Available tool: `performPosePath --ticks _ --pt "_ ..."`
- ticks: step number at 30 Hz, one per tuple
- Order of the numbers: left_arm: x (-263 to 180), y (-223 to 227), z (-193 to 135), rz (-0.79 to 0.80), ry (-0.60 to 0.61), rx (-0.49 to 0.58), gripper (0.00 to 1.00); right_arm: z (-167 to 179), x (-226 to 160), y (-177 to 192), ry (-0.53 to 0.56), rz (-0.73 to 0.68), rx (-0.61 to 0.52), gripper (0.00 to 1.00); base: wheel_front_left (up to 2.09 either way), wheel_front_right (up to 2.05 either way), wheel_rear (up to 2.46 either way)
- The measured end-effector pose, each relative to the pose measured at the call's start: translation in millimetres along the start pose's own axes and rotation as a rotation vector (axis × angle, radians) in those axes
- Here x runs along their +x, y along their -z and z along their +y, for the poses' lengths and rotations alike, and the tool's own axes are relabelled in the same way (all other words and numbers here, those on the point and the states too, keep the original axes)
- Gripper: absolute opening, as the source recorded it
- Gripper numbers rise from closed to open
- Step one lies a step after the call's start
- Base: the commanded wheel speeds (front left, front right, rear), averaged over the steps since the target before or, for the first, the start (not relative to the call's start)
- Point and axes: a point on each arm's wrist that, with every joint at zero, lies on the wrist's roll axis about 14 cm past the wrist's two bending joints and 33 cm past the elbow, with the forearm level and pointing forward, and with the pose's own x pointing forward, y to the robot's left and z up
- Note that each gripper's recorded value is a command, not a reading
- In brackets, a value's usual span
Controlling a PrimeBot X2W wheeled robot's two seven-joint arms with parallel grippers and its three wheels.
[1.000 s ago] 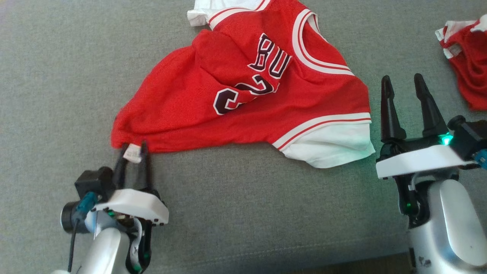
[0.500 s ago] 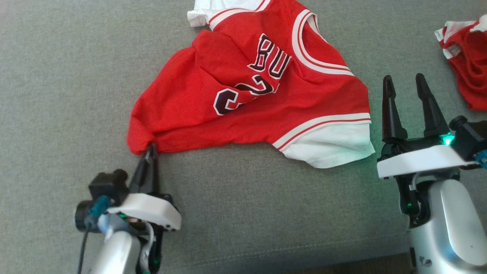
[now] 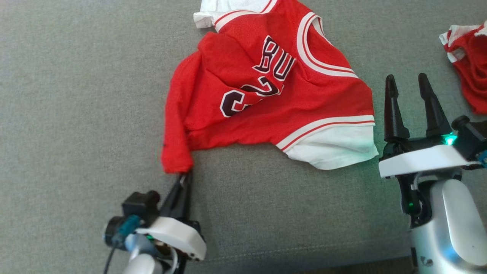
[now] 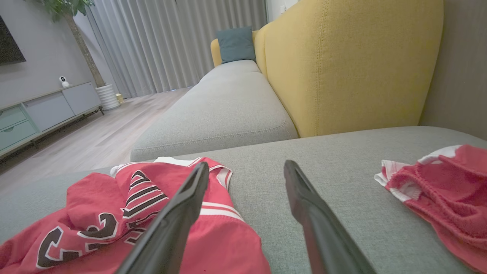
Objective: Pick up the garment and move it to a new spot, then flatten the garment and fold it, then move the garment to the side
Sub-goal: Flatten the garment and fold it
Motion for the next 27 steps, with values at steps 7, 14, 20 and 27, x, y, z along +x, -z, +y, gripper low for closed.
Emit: performPosePath --ticks 7,14,20,27 --pt "4 11 -27 0.040 0.110 0.028 0.78 1 -2 -5 -0.003 -0.012 -0.002 1.00 0.00 0.00 0.00" --pt "-7 7 -51 0.019 0.203 0.041 1.00 1 -4 -15 -0.001 -0.037 -0.002 1.00 0.00 0.00 0.00" --pt "-20 -18 -69 -0.077 0.256 0.045 1.00 9 -8 -20 -0.020 -0.044 0.003 1.00 0.00 0.00 0.00" --pt "-27 -43 -51 -0.160 0.161 0.025 1.00 15 -13 -19 -0.036 -0.036 0.007 1.00 0.00 0.00 0.00"
